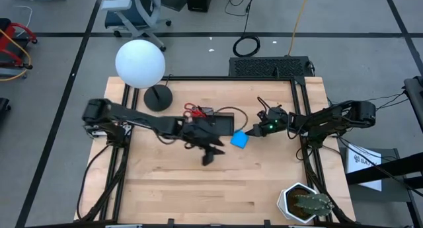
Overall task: Pick and place office supplies into organizer
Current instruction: Put the blue sticky note into the black desk organizer, then return to Home Position
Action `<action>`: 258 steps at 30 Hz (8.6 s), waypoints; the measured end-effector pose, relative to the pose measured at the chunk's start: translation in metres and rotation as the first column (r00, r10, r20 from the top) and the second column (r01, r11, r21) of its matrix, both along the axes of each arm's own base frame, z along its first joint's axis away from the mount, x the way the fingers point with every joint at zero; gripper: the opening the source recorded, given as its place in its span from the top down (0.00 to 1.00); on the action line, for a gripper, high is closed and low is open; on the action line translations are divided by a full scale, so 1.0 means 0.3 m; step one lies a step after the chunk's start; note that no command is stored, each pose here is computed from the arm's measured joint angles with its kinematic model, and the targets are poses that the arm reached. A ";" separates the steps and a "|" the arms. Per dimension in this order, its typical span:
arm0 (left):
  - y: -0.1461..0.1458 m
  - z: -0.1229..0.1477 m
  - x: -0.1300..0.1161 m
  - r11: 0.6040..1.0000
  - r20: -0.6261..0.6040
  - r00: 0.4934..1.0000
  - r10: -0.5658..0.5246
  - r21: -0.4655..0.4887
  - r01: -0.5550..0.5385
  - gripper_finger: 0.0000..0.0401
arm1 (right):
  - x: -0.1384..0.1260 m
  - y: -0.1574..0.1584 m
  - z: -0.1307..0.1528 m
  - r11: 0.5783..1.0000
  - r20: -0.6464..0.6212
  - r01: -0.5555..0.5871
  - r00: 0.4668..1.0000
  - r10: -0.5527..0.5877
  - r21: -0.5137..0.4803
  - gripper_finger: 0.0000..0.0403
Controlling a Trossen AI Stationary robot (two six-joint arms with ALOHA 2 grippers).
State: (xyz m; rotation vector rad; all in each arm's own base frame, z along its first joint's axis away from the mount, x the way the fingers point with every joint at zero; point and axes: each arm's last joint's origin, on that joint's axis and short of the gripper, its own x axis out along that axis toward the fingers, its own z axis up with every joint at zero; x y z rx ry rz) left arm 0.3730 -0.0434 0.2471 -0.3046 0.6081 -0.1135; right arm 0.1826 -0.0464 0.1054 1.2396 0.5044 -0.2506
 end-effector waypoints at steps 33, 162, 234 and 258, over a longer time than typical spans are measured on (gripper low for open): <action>0.004 -0.370 0.229 0.927 -0.083 0.939 0.333 -0.154 -0.342 0.57 | -0.018 -0.038 0.004 0.998 0.020 -0.060 0.998 0.059 0.006 0.54; 0.017 0.048 0.175 0.927 -0.083 0.948 0.307 0.253 -0.277 0.57 | 0.104 -0.027 0.048 0.993 0.171 -0.104 0.981 0.092 0.064 0.99; 0.120 0.508 -0.270 0.786 0.080 0.858 0.507 0.366 -0.499 0.57 | 0.365 -0.187 0.117 0.965 0.289 0.249 0.921 -0.262 0.083 0.49; 0.113 0.590 -0.348 0.857 0.152 0.907 0.392 0.298 -0.420 0.57 | 0.348 -0.164 0.316 0.971 0.631 0.238 0.751 -0.195 0.016 0.51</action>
